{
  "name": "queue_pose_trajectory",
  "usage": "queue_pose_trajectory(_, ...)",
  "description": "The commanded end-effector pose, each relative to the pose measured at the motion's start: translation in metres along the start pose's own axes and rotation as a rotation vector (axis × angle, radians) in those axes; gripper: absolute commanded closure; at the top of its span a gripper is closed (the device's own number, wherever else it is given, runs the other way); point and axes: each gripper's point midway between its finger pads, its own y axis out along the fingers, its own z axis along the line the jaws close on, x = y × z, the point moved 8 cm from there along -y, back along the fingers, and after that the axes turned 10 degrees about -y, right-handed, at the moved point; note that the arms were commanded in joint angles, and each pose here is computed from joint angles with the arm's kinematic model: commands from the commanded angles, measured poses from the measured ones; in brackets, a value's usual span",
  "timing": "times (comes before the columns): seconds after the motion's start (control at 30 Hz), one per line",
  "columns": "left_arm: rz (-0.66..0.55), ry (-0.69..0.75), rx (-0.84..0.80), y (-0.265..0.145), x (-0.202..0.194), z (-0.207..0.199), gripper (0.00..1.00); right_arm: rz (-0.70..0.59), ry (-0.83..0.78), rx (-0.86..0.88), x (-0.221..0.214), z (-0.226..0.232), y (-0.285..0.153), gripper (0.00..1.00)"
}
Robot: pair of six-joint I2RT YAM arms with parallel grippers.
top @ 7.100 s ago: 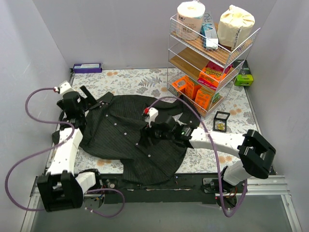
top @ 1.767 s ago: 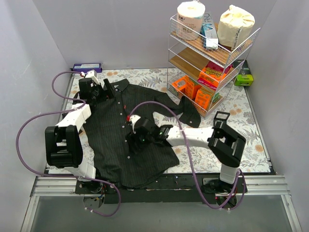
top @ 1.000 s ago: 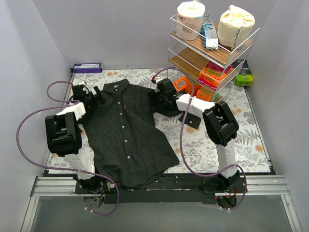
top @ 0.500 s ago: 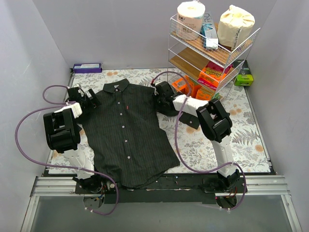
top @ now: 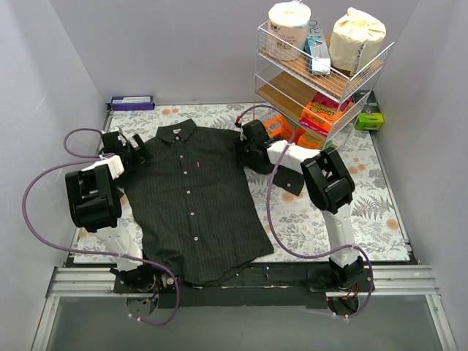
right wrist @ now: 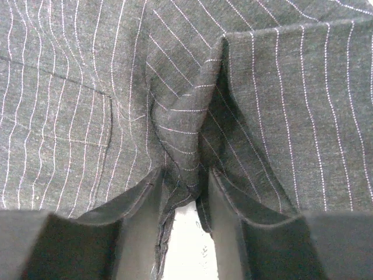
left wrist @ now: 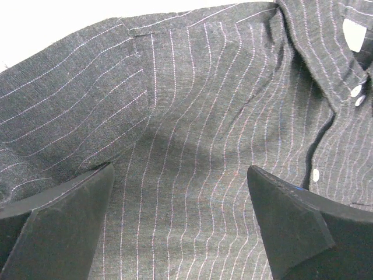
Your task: Pin the brooch onto the clothing
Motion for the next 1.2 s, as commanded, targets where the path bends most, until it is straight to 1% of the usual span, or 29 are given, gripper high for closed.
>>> queue_pose_trajectory(0.0, -0.092, 0.053, -0.099, -0.027, 0.019, -0.029, 0.02, -0.121, -0.084, 0.045, 0.046, 0.004, -0.037, 0.4)
queue_pose_trajectory(0.07, -0.136, 0.074, -0.136, -0.041, 0.025, -0.044, 0.02, -0.142, -0.108, 0.053, 0.052, 0.006, -0.053, 0.34)
queue_pose_trajectory(0.1, -0.154, 0.081, -0.147, -0.047, 0.027, -0.049, 0.02, -0.17, -0.123, 0.057, 0.057, 0.007, -0.07, 0.28)
queue_pose_trajectory(0.17, -0.19, 0.106, -0.172, -0.059, 0.029, -0.06, 0.02, -0.194, -0.127, 0.062, 0.058, 0.008, -0.088, 0.24)
queue_pose_trajectory(0.2, -0.228, 0.123, -0.193, -0.073, 0.031, -0.069, 0.02, -0.235, -0.135, 0.074, 0.064, 0.011, -0.109, 0.2)
queue_pose_trajectory(0.23, -0.241, 0.146, -0.199, -0.079, 0.028, -0.073, 0.02, -0.215, -0.134, 0.076, 0.053, 0.01, -0.115, 0.2)
queue_pose_trajectory(0.27, -0.241, 0.172, -0.219, -0.084, 0.021, -0.083, 0.02, -0.217, -0.135, 0.077, 0.05, 0.01, -0.123, 0.19)
queue_pose_trajectory(0.3, -0.262, 0.197, -0.244, -0.095, 0.02, -0.092, 0.02, -0.245, -0.137, 0.074, 0.051, 0.011, -0.143, 0.18)
queue_pose_trajectory(0.33, -0.285, 0.224, -0.276, -0.099, 0.018, -0.103, 0.02, -0.21, -0.133, 0.07, 0.036, 0.01, -0.146, 0.18)
queue_pose_trajectory(0.37, -0.275, 0.271, -0.304, -0.103, 0.006, -0.119, 0.02, -0.204, -0.132, 0.067, 0.029, 0.01, -0.154, 0.18)
queue_pose_trajectory(0.4, -0.268, 0.305, -0.333, -0.107, -0.005, -0.132, 0.02, -0.231, -0.133, 0.045, 0.03, 0.008, -0.173, 0.18)
queue_pose_trajectory(0.43, -0.247, 0.343, -0.378, -0.113, -0.02, -0.149, 0.02, -0.204, -0.129, 0.03, 0.021, 0.007, -0.182, 0.18)
queue_pose_trajectory(0.47, -0.243, 0.371, -0.403, -0.117, -0.024, -0.158, 0.02, -0.204, -0.129, 0.021, 0.012, 0.006, -0.198, 0.18)
queue_pose_trajectory(0.5, -0.223, 0.393, -0.451, -0.122, -0.031, -0.168, 0.02, -0.194, -0.124, -0.043, 0.007, 0.0, -0.207, 0.18)
queue_pose_trajectory(0.53, -0.181, 0.412, -0.482, -0.126, -0.043, -0.175, 0.02, -0.159, -0.116, -0.067, -0.004, -0.004, -0.216, 0.18)
queue_pose_trajectory(0.57, -0.158, 0.394, -0.52, -0.131, -0.047, -0.181, 0.02, -0.174, -0.108, -0.113, -0.011, -0.01, -0.234, 0.18)
queue_pose_trajectory(0.63, -0.086, 0.38, -0.634, -0.141, -0.054, -0.192, 0.02, -0.151, -0.042, -0.164, -0.029, -0.026, -0.25, 0.15)
queue_pose_trajectory(0.67, -0.07, 0.372, -0.669, -0.145, -0.054, -0.196, 0.02, -0.188, -0.015, -0.182, -0.033, -0.032, -0.266, 0.14)
queue_pose_trajectory(0.7, -0.039, 0.354, -0.718, -0.151, -0.055, -0.203, 0.02, -0.158, 0.051, -0.223, -0.053, -0.049, -0.265, 0.13)
queue_pose_trajectory(0.73, -0.028, 0.346, -0.731, -0.153, -0.056, -0.204, 0.02, -0.156, 0.084, -0.239, -0.061, -0.056, -0.269, 0.13)
queue_pose_trajectory(0.77, -0.024, 0.333, -0.74, -0.156, -0.056, -0.205, 0.02, -0.172, 0.111, -0.237, -0.069, -0.061, -0.276, 0.12)
queue_pose_trajectory(0.8, -0.006, 0.31, -0.736, -0.156, -0.06, -0.203, 0.02, -0.142, 0.165, -0.274, -0.087, -0.077, -0.274, 0.12)
queue_pose_trajectory(0.87, 0.003, 0.293, -0.744, -0.164, -0.061, -0.202, 0.02, -0.14, 0.216, -0.314, -0.102, -0.091, -0.274, 0.12)
queue_pose_trajectory(0.9, 0.001, 0.291, -0.75, -0.167, -0.061, -0.202, 0.02, -0.112, 0.271, -0.353, -0.117, -0.106, -0.273, 0.12)
queue_pose_trajectory(1.0, -0.044, 0.296, -0.79, -0.186, -0.057, -0.202, 0.02, -0.096, 0.365, -0.405, -0.134, -0.128, -0.276, 0.15)
queue_pose_trajectory(1.17, -0.105, 0.315, -0.757, -0.19, -0.051, -0.2, 0.02, -0.13, 0.45, -0.508, -0.147, -0.157, -0.282, 0.17)
